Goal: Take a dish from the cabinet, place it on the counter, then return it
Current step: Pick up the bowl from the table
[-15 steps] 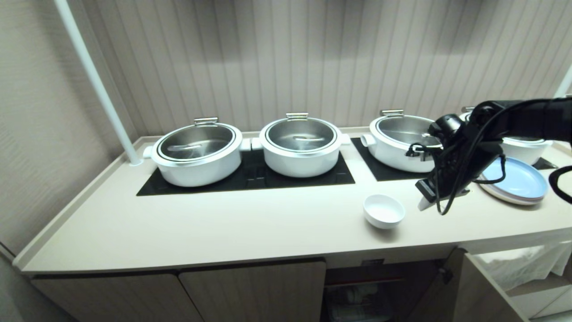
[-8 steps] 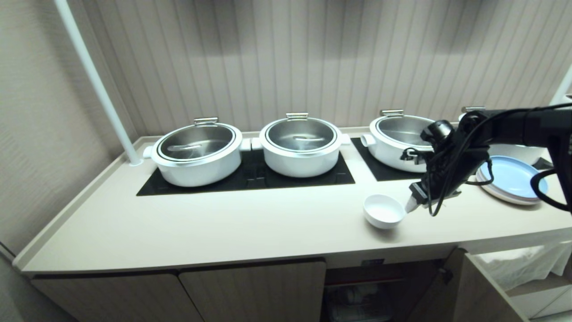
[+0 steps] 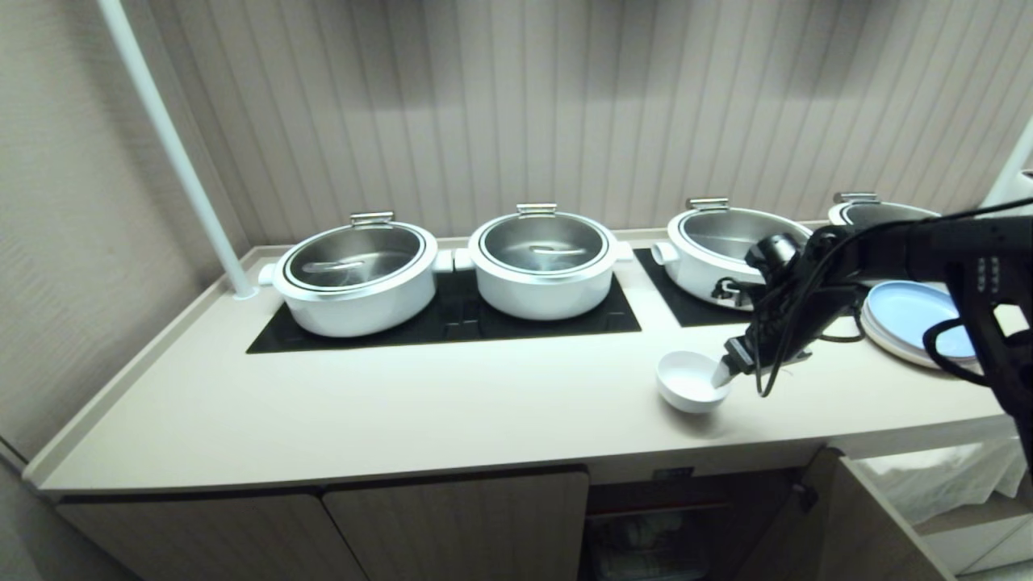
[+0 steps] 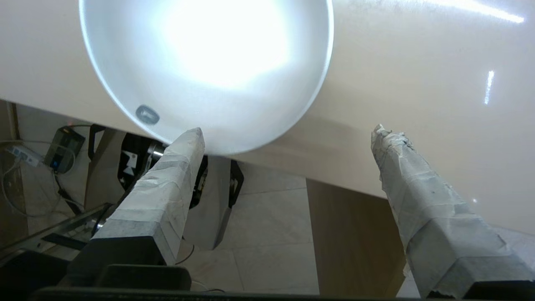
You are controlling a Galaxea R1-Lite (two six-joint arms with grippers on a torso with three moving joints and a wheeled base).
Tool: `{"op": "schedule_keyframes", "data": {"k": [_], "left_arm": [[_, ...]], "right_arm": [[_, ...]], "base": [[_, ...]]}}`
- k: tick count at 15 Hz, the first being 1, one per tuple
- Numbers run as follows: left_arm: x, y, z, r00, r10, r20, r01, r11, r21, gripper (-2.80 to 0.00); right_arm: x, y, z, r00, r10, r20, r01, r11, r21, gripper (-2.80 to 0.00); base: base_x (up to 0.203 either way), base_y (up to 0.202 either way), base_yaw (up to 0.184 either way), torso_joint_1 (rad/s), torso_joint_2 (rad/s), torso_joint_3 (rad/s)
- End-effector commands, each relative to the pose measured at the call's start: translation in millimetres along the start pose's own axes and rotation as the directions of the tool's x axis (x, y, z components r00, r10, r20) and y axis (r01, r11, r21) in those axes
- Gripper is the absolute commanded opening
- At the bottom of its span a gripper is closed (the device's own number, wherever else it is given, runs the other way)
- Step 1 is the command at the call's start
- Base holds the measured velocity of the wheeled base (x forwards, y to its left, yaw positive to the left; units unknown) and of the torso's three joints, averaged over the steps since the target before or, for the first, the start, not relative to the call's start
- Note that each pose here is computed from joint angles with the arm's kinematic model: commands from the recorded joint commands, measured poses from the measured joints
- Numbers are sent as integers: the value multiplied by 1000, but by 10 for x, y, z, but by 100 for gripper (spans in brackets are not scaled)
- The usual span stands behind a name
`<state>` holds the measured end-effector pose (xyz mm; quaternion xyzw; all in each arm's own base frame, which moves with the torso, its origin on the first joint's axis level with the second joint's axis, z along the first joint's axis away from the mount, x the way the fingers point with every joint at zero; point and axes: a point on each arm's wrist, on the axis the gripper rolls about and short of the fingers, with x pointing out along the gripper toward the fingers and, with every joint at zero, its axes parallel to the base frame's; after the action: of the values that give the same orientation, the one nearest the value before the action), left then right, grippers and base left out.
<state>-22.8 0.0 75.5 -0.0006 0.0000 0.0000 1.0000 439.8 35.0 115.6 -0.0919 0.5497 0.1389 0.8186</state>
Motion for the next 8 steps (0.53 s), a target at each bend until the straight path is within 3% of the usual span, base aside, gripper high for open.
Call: {"op": "schedule_keyframes", "data": {"k": [1,8], "left_arm": [[0,0,1,1000,0,2,0,1000,0,-280],[0,0,1,1000,2,2,-2,1000,0,-280]], "right_arm": [[151,-12,-1,1000,5,-12,-5,1000,0,0],[435,-46,21,1000,0,4,0,999,42,0]], "base": [[0,0,0,0,0,0],[0,0,0,0,0,0]]}}
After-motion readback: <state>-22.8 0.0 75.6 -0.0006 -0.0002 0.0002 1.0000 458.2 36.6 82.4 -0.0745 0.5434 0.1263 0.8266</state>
